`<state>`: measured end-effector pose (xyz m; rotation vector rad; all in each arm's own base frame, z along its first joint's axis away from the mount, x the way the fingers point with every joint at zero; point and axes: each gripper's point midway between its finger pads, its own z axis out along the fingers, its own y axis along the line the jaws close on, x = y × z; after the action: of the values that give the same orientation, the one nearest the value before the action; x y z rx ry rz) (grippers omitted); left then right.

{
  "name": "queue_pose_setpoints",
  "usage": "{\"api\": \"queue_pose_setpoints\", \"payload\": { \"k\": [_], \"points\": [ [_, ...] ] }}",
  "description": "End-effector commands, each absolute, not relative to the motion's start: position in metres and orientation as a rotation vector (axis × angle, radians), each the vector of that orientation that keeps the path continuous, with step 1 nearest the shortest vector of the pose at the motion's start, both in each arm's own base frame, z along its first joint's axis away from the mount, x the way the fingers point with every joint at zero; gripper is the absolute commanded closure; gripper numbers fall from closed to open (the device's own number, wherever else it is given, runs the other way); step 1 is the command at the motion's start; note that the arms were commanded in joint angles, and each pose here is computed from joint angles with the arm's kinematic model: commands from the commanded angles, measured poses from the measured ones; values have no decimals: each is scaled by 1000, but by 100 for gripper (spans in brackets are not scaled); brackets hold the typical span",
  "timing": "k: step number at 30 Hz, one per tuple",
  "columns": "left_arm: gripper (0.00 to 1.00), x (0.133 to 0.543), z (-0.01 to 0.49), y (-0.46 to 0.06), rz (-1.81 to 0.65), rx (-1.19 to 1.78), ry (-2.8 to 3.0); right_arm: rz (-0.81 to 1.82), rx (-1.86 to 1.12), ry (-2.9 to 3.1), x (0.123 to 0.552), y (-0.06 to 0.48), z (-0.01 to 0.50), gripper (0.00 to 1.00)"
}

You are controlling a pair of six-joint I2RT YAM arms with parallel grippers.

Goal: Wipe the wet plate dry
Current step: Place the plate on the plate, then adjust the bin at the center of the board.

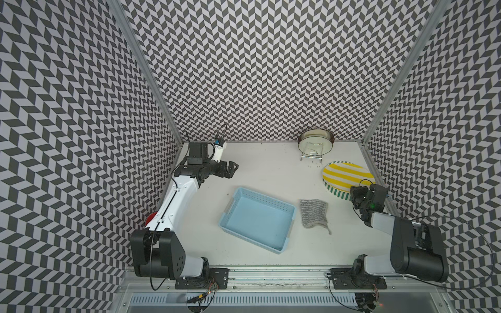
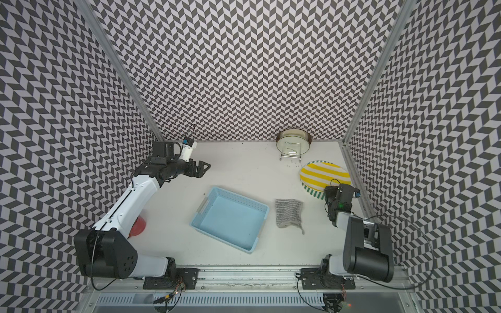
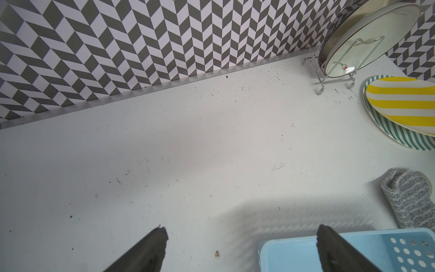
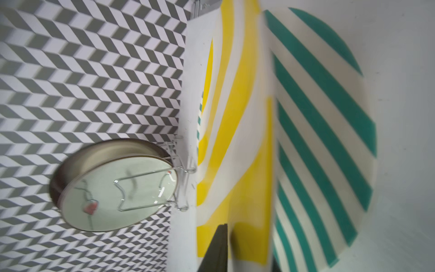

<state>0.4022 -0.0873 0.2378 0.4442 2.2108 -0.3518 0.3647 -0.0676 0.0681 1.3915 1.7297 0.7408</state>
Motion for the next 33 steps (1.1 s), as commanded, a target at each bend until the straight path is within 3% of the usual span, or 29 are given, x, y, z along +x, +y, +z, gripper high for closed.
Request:
{"api": "queue_pose_setpoints", "payload": {
  "k": [1, 7, 12, 16, 28, 31, 33],
  "points": [
    [0, 405, 248, -80, -299, 437, 2173, 747, 1318, 1727, 377, -71, 80, 67],
    [0, 405, 238, -71, -238, 419, 2205, 677, 1339, 1805, 370, -75, 68, 46],
    [0, 403, 231, -69, -223, 413, 2217, 660, 1315, 1880, 364, -70, 71, 15],
    [0, 402, 224, -68, -221, 408, 2233, 650, 1275, 1946, 355, -63, 75, 5],
    [0, 399, 200, -52, -99, 411, 2274, 785, 997, 2071, 327, -13, 101, 5],
    [10, 397, 193, -40, -8, 407, 2288, 826, 781, 2097, 331, 19, 128, 11],
    [25, 396, 188, -33, 40, 396, 2296, 871, 556, 2120, 333, 62, 149, 16]
  ]
}}
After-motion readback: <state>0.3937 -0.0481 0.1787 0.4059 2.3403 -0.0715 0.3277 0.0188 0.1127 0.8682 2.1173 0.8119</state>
